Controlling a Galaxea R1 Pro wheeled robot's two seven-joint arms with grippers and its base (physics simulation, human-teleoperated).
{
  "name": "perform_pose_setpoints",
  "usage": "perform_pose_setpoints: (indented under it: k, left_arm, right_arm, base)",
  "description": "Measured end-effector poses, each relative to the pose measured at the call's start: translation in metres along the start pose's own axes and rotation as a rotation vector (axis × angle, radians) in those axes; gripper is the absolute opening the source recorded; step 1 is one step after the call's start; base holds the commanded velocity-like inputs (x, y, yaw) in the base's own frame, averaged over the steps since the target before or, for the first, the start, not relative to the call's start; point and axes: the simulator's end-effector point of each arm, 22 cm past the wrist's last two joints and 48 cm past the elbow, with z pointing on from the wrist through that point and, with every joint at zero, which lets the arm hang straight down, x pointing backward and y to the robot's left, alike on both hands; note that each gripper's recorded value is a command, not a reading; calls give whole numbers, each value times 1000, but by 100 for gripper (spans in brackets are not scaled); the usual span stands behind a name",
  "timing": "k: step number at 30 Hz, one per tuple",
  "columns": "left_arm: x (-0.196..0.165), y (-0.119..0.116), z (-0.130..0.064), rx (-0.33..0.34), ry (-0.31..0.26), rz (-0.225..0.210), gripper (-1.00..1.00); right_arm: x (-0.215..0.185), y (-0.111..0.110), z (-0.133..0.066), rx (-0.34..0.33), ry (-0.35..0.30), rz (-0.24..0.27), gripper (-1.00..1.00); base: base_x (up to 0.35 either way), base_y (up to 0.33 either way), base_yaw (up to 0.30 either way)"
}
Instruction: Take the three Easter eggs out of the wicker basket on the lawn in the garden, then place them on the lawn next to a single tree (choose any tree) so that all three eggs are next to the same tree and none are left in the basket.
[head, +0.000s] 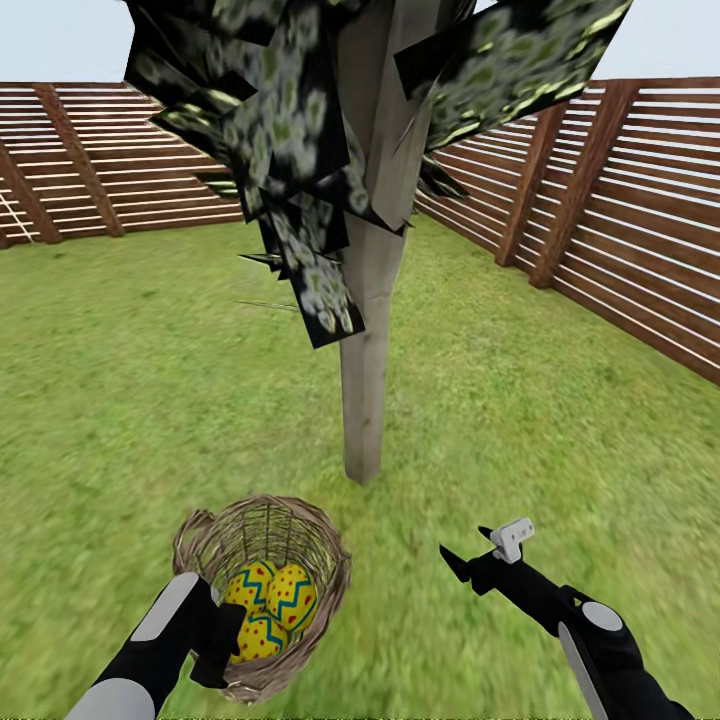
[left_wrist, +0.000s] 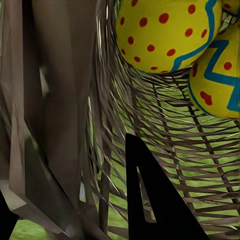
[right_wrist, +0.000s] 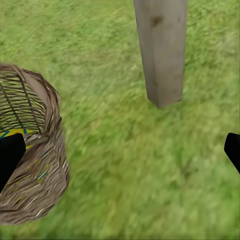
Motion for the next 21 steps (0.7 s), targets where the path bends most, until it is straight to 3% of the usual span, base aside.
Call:
perform_pose_setpoints:
  k: [21]
  left_arm:
    - [-4,-4,40,-6,5,-1,-100]
  right_arm:
    - [37,-10,23,-2,18,8,100]
  base:
    - [0,0,0]
